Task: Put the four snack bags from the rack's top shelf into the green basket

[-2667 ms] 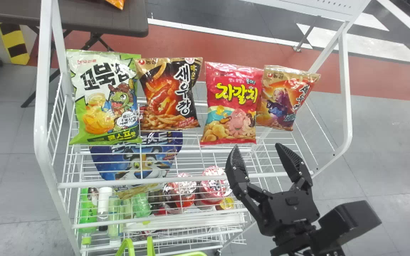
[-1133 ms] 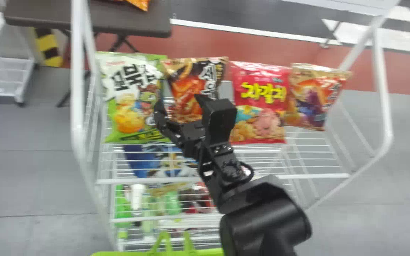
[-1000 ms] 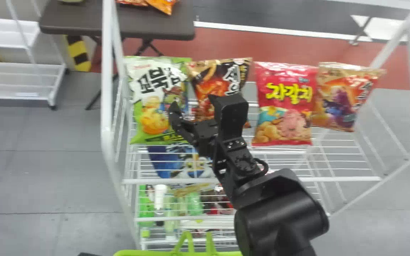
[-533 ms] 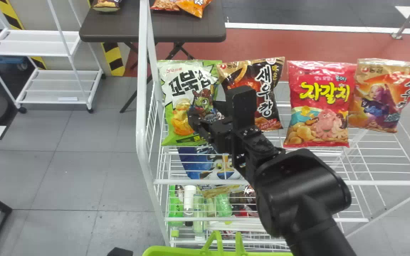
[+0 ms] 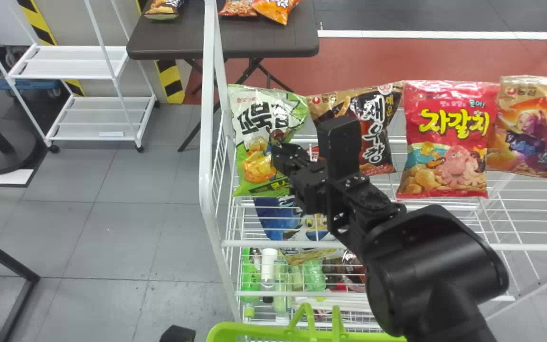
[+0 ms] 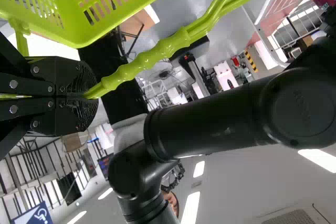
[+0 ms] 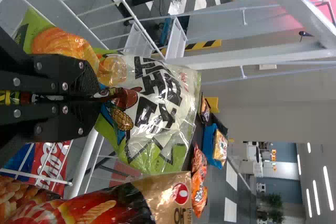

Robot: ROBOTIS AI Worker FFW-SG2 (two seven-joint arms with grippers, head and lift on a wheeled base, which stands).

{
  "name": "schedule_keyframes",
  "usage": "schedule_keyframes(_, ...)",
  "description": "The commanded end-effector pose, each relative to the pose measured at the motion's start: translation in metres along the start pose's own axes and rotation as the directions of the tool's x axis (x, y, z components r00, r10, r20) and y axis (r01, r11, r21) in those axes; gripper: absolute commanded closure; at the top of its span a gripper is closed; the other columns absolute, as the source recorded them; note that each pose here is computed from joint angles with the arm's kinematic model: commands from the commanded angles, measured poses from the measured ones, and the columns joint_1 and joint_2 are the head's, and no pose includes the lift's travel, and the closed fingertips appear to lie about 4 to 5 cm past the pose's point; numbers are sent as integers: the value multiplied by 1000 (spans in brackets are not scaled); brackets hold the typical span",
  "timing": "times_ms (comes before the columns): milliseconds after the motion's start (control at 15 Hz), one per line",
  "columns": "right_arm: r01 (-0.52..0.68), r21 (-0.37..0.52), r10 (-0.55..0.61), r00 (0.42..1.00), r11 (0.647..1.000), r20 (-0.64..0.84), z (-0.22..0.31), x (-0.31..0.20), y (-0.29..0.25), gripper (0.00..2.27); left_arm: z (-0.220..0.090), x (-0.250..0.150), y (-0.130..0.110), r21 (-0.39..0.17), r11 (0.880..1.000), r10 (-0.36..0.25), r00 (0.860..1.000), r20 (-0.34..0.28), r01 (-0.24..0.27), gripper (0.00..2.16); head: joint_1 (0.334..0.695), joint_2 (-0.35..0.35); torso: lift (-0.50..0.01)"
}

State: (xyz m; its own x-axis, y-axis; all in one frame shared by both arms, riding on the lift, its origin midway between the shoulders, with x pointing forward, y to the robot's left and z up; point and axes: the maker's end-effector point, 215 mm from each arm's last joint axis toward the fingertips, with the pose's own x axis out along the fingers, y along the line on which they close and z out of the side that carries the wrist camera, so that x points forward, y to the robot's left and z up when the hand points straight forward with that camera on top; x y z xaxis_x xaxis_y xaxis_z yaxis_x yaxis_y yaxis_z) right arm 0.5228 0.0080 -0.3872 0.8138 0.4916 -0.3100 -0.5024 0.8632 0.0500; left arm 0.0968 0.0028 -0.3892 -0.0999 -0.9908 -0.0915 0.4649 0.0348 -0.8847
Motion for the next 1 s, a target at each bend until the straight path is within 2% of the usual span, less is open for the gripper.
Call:
schedule_keyframes(0,14,-5,-14,1000,1000,4,3,-5,-7,2159,0,1,-3,1,1000,-10,1000,3,10,1781,695,23,0)
schedule_keyframes(200,44,-20,-43,999,999,30,16,-4,-28,2159,-1,1,-5,2,1000,-17,1000,6,17,1781,695,-4,0)
schedule_keyframes(467,-10,-40,13,996,999,88,40,-2,-28,2159,-2,2,-7,9,1000,-22,1000,10,22,1781,695,-25,0)
schedule_keyframes(933,-148,-71,157,979,986,131,66,-12,-2,2159,-5,4,-9,7,1000,-25,1000,15,25,1781,695,11,0)
